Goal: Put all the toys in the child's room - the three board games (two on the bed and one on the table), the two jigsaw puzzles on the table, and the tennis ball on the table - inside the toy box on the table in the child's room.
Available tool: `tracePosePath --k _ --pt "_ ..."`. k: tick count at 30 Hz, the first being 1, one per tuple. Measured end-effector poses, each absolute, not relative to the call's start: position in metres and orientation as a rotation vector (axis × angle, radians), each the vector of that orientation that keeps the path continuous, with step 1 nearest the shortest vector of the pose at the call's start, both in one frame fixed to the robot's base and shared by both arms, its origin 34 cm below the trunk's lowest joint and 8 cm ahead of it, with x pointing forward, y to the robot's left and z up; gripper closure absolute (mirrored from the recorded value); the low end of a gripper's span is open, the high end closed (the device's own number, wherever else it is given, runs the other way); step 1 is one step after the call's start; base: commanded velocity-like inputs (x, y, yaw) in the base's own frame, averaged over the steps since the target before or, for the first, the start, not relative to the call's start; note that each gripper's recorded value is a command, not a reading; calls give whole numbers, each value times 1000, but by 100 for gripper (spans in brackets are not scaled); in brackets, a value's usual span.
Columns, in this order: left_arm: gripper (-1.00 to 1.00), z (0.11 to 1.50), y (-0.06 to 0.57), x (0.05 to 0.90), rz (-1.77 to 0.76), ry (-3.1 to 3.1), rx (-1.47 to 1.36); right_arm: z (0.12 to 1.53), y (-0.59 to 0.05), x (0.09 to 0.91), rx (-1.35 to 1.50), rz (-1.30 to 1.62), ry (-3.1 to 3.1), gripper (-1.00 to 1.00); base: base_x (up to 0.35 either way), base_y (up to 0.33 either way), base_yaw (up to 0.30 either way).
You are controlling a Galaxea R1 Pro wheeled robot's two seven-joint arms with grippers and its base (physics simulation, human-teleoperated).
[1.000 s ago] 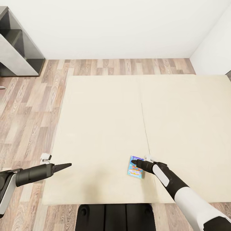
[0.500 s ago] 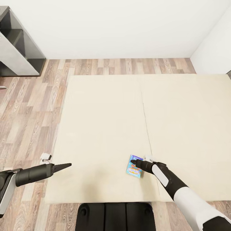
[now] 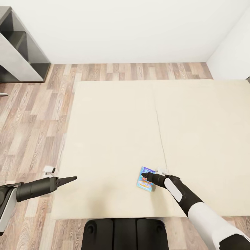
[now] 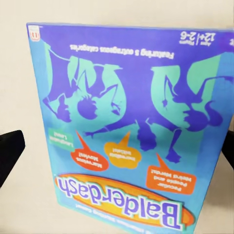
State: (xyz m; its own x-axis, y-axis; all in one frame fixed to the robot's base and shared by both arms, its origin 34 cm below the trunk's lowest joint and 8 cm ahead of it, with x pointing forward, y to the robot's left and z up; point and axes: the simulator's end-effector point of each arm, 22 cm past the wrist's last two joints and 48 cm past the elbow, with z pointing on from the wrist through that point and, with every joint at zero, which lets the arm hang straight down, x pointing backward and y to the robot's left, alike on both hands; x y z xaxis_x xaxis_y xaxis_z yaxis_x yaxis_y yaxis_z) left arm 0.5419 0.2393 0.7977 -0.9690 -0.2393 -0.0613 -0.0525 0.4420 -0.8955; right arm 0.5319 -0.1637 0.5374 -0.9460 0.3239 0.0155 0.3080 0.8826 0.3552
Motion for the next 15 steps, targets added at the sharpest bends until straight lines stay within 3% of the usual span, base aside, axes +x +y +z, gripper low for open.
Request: tracePosePath --k 15 --pt "-100 798 239 542 -1550 2511 -257 537 -164 532 505 556 3005 -100 0 58 0"
